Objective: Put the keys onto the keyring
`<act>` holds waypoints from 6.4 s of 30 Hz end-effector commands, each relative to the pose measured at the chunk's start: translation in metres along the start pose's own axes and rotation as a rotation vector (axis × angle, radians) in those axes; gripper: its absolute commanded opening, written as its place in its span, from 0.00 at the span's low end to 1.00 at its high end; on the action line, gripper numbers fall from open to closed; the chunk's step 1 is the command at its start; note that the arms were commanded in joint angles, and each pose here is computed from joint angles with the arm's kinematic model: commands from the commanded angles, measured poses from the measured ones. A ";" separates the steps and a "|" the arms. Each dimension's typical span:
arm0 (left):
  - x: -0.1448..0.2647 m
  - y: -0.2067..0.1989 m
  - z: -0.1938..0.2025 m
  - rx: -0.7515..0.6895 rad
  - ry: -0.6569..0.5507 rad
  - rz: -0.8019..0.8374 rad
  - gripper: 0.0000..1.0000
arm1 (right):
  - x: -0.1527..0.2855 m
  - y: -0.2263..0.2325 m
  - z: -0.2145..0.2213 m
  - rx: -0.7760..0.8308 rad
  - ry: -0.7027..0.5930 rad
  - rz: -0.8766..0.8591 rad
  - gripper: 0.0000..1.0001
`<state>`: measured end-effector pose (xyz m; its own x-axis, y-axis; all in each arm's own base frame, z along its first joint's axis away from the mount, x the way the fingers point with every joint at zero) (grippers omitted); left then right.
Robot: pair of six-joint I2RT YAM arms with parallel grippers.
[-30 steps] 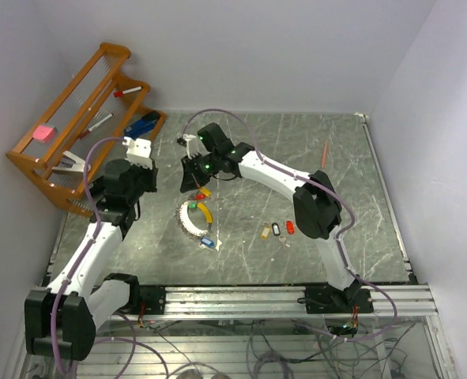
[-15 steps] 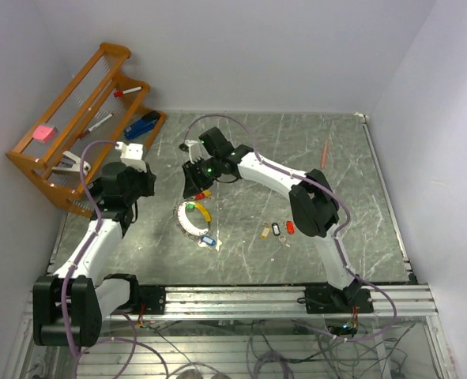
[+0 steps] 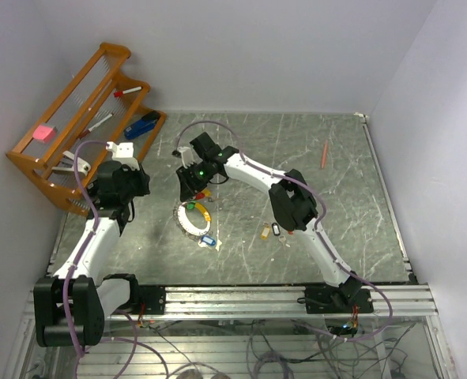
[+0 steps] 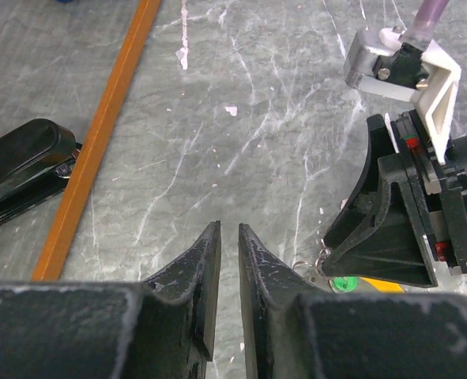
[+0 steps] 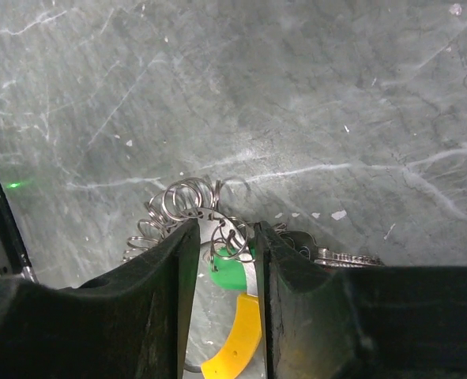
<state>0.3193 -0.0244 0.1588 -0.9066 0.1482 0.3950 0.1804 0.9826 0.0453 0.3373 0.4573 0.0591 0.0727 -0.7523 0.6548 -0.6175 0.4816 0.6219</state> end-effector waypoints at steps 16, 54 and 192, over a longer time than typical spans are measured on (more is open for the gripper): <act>0.005 0.004 -0.010 -0.016 -0.022 -0.010 0.26 | -0.020 0.010 0.004 0.027 0.007 -0.059 0.31; 0.016 -0.043 -0.081 0.186 -0.240 0.304 0.30 | 0.123 0.121 -0.050 0.210 -0.434 -0.159 0.00; 0.079 -0.111 -0.133 -0.215 -0.539 0.859 0.53 | 0.229 0.192 -0.066 0.254 -0.509 -0.422 0.00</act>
<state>0.2762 -0.1366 0.2936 -0.4835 0.8744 -0.0401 0.8714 0.4852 0.0727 0.2952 0.4138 0.3212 0.0114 -0.9926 0.1213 -0.7428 0.0728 0.6655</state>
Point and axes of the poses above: each gripper's point midway between its finger pads, its own x axis back along the fingers, its own y axis along the line the jaws close on, z = x × y, the point moved 3 cm from there along x, back along the fingers, and after that the axes turned 13 degrees about -x, right-handed, at the moved point
